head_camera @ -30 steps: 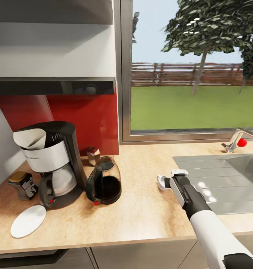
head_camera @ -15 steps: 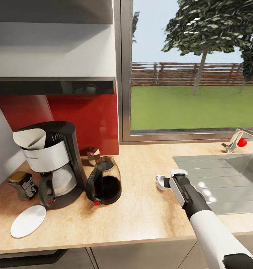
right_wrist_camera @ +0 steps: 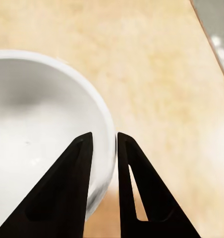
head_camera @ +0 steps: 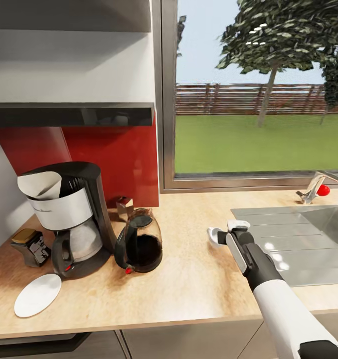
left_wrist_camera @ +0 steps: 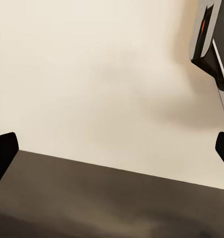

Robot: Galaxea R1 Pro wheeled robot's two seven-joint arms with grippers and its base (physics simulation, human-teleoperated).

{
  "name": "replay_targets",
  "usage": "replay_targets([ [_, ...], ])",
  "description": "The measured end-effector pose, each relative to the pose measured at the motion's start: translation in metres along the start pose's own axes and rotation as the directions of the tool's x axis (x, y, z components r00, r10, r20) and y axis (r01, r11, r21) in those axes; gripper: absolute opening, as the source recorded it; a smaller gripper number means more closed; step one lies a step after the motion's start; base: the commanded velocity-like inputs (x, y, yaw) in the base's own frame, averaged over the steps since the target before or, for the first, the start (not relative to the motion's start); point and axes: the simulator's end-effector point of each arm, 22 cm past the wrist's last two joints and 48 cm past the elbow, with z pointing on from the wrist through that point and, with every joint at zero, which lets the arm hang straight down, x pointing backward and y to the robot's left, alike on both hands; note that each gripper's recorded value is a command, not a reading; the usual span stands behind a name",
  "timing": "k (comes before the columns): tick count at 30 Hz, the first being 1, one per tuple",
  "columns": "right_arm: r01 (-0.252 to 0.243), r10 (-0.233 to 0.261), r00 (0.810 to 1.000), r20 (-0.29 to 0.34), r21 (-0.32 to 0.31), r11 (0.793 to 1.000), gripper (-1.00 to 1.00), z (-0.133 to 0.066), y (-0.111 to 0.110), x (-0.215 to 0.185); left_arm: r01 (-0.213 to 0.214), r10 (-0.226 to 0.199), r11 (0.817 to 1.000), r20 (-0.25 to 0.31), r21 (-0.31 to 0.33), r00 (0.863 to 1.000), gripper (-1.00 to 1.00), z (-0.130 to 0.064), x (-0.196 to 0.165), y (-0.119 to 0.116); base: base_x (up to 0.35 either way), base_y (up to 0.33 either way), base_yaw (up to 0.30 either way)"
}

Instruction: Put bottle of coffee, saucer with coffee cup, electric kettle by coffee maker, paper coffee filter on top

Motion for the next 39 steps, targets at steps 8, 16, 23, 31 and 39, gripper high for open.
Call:
replay_targets([
  [8, 0.025, -0.026, 1.000, -0.015, -0.024, 0.999, -1.00, -0.016, 0.011, -0.009, -0.004, 0.004, 1.000, 0.002, 0.000, 1.000, 1.00, 0.000, -0.001, -0.001, 0.000, 0.000, 0.000],
  [16, 0.032, -0.032, 0.999, 0.006, -0.046, 0.998, -1.00, -0.034, 0.020, -0.026, -0.005, 0.005, 1.000, 0.002, 0.001, 1.000, 1.00, 0.000, -0.001, 0.000, 0.000, 0.000, 0.000],
  [23, 0.034, -0.033, 0.999, 0.015, -0.049, 0.998, -1.00, -0.039, 0.021, -0.031, -0.005, 0.005, 1.000, 0.009, 0.004, 1.000, 1.00, -0.001, -0.004, -0.003, -0.001, 0.000, 0.000],
  [31, 0.036, -0.035, 0.999, 0.014, -0.047, 0.998, -1.00, -0.038, 0.021, -0.031, 0.003, -0.003, 1.000, 0.021, 0.002, 1.000, 1.00, -0.001, -0.011, -0.002, -0.175, 0.000, 0.000],
  [39, 0.039, -0.039, 0.999, 0.010, -0.045, 0.998, -1.00, -0.037, 0.021, -0.029, 0.011, -0.012, 1.000, 0.032, 0.004, 0.999, 1.00, -0.002, -0.019, -0.005, -0.328, 0.028, 0.000],
])
